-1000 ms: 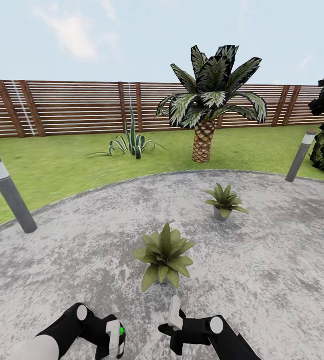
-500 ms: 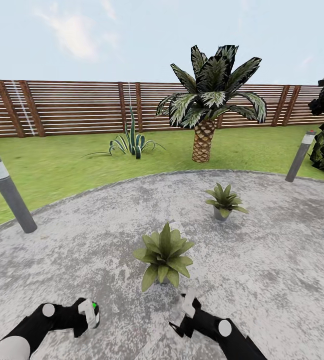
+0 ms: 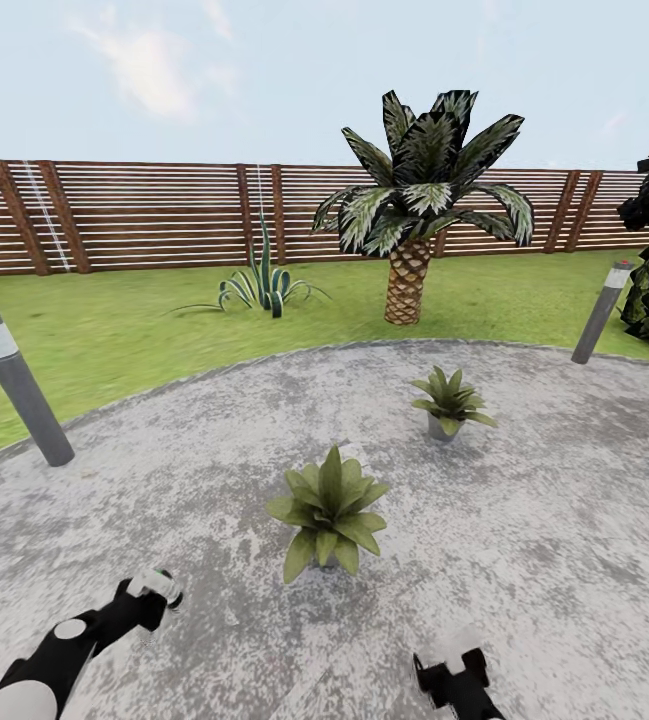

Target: Pick up the pesticide atomizer in the garden and spray insectifuge to fully cover both potted plants in the garden.

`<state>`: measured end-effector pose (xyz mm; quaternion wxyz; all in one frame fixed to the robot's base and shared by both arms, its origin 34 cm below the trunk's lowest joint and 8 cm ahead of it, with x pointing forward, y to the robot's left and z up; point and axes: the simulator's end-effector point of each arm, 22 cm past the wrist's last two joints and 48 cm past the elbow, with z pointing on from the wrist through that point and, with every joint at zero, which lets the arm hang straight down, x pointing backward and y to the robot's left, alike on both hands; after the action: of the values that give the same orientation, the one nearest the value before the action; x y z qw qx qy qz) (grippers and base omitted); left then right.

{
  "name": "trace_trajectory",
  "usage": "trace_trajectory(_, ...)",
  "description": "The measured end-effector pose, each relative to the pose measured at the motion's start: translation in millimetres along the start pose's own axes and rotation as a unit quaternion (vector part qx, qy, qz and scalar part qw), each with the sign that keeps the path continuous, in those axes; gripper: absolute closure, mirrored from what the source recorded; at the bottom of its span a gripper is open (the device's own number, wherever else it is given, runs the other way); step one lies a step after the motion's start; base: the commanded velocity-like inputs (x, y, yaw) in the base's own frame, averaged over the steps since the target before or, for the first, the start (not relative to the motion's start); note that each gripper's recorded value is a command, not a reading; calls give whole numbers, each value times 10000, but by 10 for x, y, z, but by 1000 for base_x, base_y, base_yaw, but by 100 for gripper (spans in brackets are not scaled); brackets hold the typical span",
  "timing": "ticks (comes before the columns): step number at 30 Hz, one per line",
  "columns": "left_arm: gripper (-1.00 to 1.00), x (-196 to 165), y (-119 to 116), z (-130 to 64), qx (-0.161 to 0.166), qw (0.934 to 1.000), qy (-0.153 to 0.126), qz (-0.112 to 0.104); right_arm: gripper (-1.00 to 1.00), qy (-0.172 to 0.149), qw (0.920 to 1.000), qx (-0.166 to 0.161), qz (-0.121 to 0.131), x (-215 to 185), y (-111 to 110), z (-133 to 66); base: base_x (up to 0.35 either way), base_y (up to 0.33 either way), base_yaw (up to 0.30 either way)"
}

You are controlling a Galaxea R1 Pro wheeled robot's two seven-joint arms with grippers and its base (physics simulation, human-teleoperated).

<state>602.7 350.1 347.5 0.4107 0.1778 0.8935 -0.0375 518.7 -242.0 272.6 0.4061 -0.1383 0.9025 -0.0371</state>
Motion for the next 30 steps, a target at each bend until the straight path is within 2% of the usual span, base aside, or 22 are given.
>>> trace_trajectory(2, 100, -2, 139, 1, -345, 9990, -13, -268, -100, 59, 9982, 331, 497, 83, -253, -19, 0, 0, 0)
trace_trajectory(4, 100, 12, 244, 5, -669, 9965, 10, -495, -100, 126, 9927, 697, 976, 198, -579, -58, 0, 0, 0)
trace_trajectory(5, 100, 15, 241, 12, -700, 9961, 25, -530, -100, 144, 9916, 758, 1034, 225, -643, -68, 0, 0, 0)
trace_trajectory(7, 100, 70, 97, 78, -672, 9950, 244, -694, -100, 240, 9878, 966, 1197, 358, -875, -118, 0, 0, 0)
trace_trajectory(9, 100, 219, -110, 132, -546, 9917, 687, -941, -100, 343, 9862, 1038, 1246, 469, -957, -157, 0, 0, 0)
trace_trajectory(12, 100, 344, -281, 154, -425, 9871, 1081, -1098, -100, 386, 9855, 1062, 1264, 514, -985, -173, 0, 0, 0)
trace_trajectory(14, 100, 362, -366, 171, -355, 9862, 1197, -1087, -100, 389, 9853, 1068, 1272, 518, -989, -174, 0, 0, 0)
trace_trajectory(16, 100, 357, -445, 191, -271, 9867, 1277, -965, -100, 391, 9853, 1061, 1279, 520, -979, -174, 0, 0, 0)
trace_trajectory(17, 100, 405, -559, 198, -138, 9849, 1564, -728, -100, 405, 9853, 1060, 1280, 534, -985, -179, 0, 0, 0)
trace_trajectory(18, 100, 441, -595, 189, -102, 9829, 1708, -675, -100, 407, 9852, 1065, 1278, 537, -990, -180, 0, 0, 0)
trace_trajectory(20, 100, 468, -631, 184, -71, 9813, 1811, -650, -100, 416, 9851, 1071, 1277, 547, -994, -184, 0, 0, 0)
trace_trajectory(22, 100, 469, -798, 189, 187, 9786, 1930, -681, -100, 427, 9844, 1139, 1273, 562, -1032, -195, 0, 0, 0)
trace_trajectory(23, 100, 489, -858, 176, 304, 9763, 2010, -739, -100, 439, 9833, 1226, 1272, 572, -1066, -204, 0, 0, 0)
trace_trajectory(25, 100, 529, -986, 131, 564, 9691, 2230, -894, -100, 500, 9774, 1618, 1265, 621, -1214, -257, 0, 0, 0)
trace_trajectory(26, 100, 390, -980, 120, 642, 9660, 2365, -823, -100, 578, 9722, 1884, 1268, 673, -1267, -304, 0, 0, 0)
trace_trajectory(27, 100, 371, -976, 103, 632, 9632, 2507, -738, -100, 647, 9714, 1897, 1269, 728, -1244, -322, 0, 0, 0)
trace_trajectory(28, 100, 320, -1046, 84, 640, 9576, 2743, -607, -100, 768, 9710, 1864, 1287, 823, -1160, -347, 0, 0, 0)
trace_trajectory(30, 100, 230, -1160, 100, 692, 9555, 2823, -504, -100, 817, 9713, 1808, 1311, 847, -1059, -345, 0, 0, 0)
